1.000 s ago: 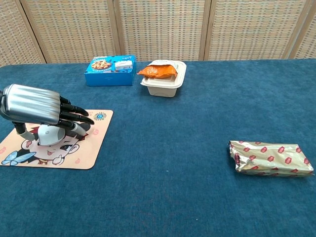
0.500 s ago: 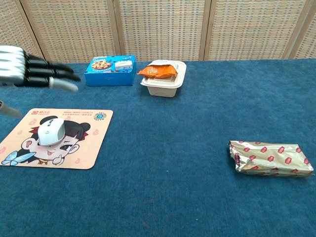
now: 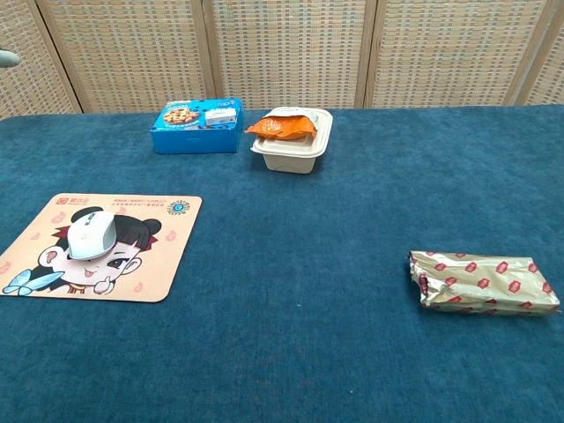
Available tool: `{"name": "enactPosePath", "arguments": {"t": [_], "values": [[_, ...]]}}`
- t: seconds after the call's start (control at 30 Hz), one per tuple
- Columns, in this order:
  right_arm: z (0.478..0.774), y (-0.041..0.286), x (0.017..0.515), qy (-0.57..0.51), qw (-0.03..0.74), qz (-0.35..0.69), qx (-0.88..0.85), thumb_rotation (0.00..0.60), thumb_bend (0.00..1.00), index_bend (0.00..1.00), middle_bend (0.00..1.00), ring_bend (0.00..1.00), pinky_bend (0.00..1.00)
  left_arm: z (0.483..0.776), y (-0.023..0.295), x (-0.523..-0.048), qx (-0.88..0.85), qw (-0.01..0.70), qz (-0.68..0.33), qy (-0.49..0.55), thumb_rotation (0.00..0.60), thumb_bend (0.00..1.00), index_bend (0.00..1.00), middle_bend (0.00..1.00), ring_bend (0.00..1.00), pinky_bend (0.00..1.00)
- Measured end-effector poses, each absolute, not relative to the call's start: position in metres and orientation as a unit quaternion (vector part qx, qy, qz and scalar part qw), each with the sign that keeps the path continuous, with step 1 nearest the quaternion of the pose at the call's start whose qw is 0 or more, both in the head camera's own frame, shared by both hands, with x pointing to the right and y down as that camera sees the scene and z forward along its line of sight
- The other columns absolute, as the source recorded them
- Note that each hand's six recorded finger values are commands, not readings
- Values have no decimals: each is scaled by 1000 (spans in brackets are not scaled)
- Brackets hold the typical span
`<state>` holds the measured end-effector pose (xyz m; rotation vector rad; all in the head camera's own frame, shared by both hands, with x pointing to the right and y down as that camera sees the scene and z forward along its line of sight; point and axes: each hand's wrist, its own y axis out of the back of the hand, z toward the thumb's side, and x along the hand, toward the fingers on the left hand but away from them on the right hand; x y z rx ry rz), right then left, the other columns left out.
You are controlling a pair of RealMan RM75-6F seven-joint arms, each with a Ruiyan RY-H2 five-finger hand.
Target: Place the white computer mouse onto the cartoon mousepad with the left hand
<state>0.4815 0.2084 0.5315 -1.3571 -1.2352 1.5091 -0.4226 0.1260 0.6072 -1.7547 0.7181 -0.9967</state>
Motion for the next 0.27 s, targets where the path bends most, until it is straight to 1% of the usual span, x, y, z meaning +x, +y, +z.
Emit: {"name": "enactPosePath", "arguments": {"t": [0.13,0.27], "values": [[529,213,478,-478,377,585,-536,600,0,0,0,0,0,589,159,-418,-707,395,-464,359,600,0,0,0,0,0],[525,213,477,-480,378,579,-540,600,0,0,0,0,0,566,188,-420,-675,345,-523,389,600,0,0,0,0,0]]}}
